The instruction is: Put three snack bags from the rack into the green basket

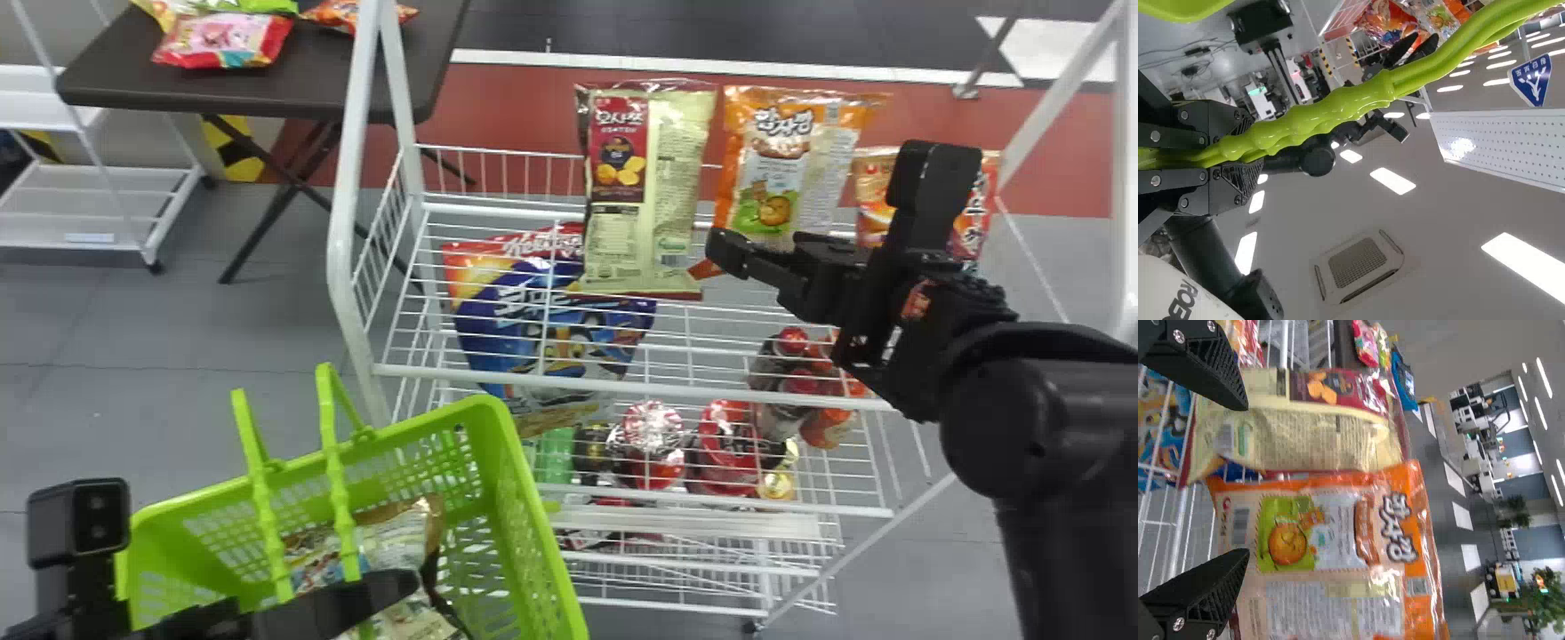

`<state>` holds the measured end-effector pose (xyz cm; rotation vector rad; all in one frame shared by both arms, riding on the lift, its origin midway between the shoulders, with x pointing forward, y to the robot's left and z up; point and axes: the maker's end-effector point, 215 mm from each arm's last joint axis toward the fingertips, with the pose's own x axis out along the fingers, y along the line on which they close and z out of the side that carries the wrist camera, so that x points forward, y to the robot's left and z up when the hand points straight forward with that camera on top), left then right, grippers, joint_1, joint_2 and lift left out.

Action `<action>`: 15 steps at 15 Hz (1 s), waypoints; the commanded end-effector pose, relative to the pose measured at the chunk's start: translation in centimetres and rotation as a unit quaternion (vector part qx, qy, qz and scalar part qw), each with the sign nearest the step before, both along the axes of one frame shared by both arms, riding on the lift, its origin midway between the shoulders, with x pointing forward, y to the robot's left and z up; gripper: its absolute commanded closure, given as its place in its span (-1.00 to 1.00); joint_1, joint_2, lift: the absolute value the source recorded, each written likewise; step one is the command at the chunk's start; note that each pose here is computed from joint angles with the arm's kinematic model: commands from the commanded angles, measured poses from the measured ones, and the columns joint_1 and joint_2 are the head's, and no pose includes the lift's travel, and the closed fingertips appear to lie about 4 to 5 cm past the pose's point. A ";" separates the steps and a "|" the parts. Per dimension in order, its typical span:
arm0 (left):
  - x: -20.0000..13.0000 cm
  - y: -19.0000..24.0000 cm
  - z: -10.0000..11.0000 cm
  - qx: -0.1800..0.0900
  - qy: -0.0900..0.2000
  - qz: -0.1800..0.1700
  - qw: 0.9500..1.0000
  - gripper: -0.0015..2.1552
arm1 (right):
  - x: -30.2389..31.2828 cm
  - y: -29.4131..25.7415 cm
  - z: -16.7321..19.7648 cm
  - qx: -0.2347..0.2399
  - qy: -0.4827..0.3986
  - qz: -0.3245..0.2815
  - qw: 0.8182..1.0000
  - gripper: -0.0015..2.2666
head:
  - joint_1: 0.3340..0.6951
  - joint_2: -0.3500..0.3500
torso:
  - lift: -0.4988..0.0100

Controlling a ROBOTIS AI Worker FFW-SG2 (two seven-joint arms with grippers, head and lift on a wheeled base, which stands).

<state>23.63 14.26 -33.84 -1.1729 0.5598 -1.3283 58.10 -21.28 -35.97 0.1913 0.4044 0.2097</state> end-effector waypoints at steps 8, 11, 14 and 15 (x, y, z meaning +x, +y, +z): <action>-0.1 0.2 -0.1 -0.002 0.003 0.001 1.000 0.99 | 7.3 -3.9 -3.0 -0.020 -0.017 -0.044 0.999 -0.89 | 1.00 -0.39 | 0.96; -0.2 0.2 -0.1 -0.002 0.004 0.002 1.000 0.99 | 7.2 -3.8 -3.2 -0.009 -0.023 -0.041 0.999 0.02 | 1.00 -0.38 | 0.96; -0.2 0.2 -0.1 -0.003 0.003 0.003 1.000 0.99 | 6.4 -4.6 -4.0 -0.005 -0.015 -0.048 0.999 0.99 | 1.00 -0.38 | 0.96; -0.3 0.2 -0.1 -0.004 0.004 0.002 1.000 0.99 | 6.1 -4.6 -3.8 -0.003 -0.018 -0.047 0.999 0.99 | 1.00 -0.40 | 0.96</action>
